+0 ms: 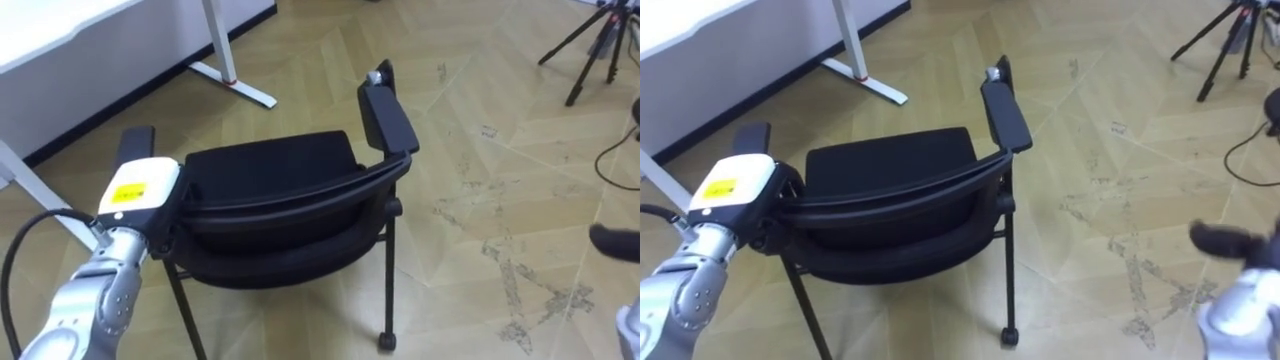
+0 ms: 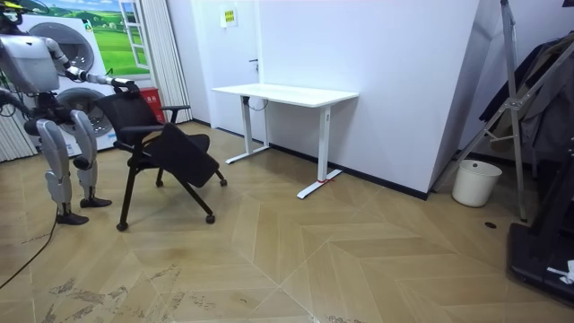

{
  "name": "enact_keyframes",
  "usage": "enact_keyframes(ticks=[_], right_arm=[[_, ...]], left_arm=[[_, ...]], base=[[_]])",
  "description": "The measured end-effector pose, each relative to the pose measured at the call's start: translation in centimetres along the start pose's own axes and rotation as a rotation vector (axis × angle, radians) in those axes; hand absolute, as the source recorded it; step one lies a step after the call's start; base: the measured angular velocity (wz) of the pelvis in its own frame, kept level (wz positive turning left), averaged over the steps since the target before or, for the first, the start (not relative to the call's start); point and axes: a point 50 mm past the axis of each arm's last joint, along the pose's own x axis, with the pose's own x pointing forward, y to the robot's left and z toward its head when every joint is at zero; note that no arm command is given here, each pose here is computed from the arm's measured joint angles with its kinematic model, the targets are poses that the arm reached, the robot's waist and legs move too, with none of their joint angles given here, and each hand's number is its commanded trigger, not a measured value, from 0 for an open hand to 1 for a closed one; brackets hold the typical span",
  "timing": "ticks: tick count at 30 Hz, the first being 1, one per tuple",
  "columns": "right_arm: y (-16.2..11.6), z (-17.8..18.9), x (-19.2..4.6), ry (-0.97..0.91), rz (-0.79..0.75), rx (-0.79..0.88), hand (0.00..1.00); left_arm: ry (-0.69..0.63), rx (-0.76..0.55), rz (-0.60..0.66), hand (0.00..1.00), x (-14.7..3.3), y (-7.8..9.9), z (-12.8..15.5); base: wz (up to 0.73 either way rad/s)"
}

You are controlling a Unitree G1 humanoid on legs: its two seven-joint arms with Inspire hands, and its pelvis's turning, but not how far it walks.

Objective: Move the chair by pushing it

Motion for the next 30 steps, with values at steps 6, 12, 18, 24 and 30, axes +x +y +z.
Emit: enact_keyframes(ticks=[6, 12, 18, 24, 30], right_arm=[[1.2, 5.6, -1.5, -0.278, 0.081, -0.005, 0.00], [2.1, 7.7, -2.6, -0.379, 0.171, 0.010, 0.00], [3.6, 8.2, -3.6, -0.428, 0.296, -0.040, 0.00], [4.2, 8.3, -4.0, -0.455, 0.349, -0.085, 0.00], [5.2, 8.6, -5.0, -0.508, 0.448, -0.136, 0.00]], left_arm=[[-0.039, -0.009, -0.006, 1.00, 0.1, -0.3, 0.9], [-0.074, -0.026, -0.009, 1.00, 0.0, -0.4, 1.2], [-0.104, -0.028, 0.002, 1.00, 0.1, -0.5, 1.3], [-0.113, -0.026, 0.009, 1.00, 0.1, -0.3, 1.4], [-0.123, -0.024, 0.006, 1.00, 0.1, -0.4, 1.5]], base=[[-0.01], [-0.01], [-0.03], [0.00], [0.00]])
